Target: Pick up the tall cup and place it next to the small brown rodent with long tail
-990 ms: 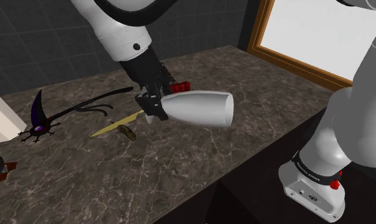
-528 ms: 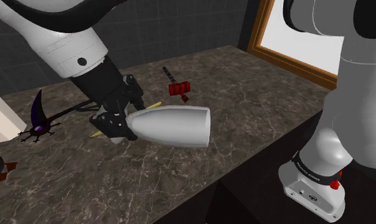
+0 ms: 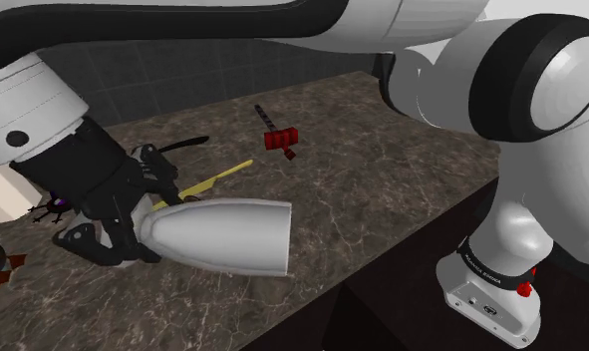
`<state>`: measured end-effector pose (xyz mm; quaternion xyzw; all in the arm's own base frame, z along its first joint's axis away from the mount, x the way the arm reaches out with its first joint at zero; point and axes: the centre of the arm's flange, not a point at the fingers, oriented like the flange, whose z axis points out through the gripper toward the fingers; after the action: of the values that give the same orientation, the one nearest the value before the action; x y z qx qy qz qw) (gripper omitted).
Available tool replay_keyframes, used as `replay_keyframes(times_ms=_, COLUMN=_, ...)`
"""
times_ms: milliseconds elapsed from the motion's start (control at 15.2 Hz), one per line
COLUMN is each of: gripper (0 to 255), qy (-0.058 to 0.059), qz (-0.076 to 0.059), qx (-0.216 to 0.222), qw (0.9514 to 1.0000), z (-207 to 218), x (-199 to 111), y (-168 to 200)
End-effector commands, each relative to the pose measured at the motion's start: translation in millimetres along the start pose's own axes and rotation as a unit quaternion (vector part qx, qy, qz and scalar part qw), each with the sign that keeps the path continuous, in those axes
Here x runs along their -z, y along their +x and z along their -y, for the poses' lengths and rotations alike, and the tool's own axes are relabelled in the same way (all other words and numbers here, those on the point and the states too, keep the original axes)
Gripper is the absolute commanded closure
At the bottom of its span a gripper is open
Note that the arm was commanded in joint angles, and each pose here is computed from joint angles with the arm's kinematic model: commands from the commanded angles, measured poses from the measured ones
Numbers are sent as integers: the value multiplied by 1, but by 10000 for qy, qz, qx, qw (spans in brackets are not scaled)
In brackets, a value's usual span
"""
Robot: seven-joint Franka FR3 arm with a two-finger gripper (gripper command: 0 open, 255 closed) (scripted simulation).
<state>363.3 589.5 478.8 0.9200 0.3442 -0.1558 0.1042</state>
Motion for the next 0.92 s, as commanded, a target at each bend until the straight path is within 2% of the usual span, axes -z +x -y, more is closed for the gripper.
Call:
replay_keyframes(times_ms=0, gripper=255, qy=1, qz=-4, qx=-7, qw=10000, z=3, x=-7, y=4)
replay_keyframes(times_ms=858, gripper=255, qy=1, qz=-4, qx=-7, qw=10000, z=9, x=-71, y=29)
